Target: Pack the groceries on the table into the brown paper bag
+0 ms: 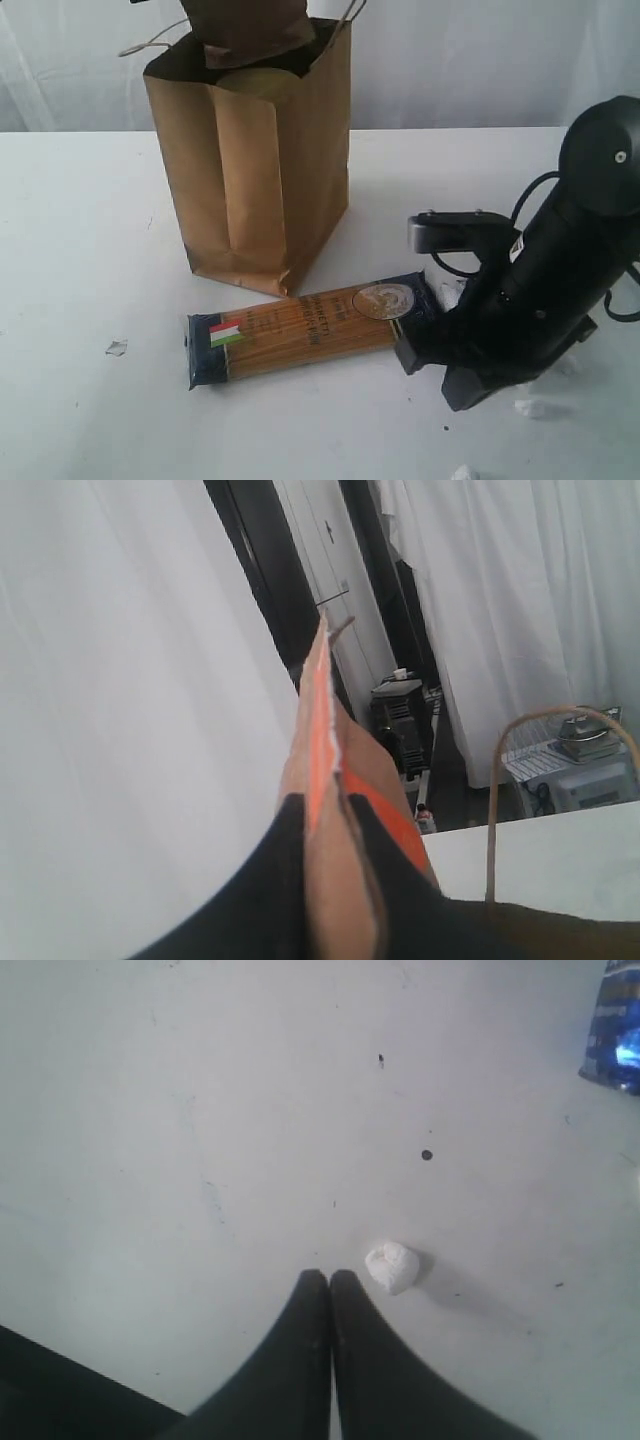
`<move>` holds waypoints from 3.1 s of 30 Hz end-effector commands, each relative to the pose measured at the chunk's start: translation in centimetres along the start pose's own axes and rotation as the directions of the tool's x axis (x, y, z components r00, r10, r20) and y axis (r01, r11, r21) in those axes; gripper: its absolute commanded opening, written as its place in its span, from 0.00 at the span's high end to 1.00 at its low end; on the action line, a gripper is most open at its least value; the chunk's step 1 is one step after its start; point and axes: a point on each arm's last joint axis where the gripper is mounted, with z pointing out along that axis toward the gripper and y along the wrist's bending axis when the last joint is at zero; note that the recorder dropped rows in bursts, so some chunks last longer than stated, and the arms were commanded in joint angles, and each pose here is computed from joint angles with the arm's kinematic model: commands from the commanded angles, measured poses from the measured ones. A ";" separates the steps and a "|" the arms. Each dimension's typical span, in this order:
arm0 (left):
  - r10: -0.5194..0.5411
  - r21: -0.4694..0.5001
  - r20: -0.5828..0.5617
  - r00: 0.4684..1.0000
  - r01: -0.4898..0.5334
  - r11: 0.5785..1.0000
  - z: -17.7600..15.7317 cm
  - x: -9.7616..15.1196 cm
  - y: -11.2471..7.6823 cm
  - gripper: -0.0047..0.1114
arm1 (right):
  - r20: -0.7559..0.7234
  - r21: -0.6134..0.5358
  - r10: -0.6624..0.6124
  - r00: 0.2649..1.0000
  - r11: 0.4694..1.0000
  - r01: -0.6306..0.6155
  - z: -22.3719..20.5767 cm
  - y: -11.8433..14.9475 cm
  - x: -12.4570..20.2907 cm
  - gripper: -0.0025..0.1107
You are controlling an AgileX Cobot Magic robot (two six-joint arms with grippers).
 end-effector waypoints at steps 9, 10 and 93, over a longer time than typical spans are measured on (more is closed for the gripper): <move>-0.077 0.125 0.114 0.991 0.063 0.990 2.6 1.5 -0.8 0.96 | 0.004 0.002 0.028 1.000 1.000 -0.028 1.1 -0.6 0.8 0.98; -0.089 0.129 0.113 0.990 0.074 0.989 2.7 1.7 -0.8 0.96 | 0.015 0.003 0.028 0.999 1.000 -0.028 1.1 -0.6 0.7 0.98; -0.854 -0.944 -0.185 0.487 0.155 0.292 -16.1 -17.3 -1.7 0.96 | 0.030 -0.009 -0.150 0.988 0.989 0.150 1.1 -0.5 0.6 0.98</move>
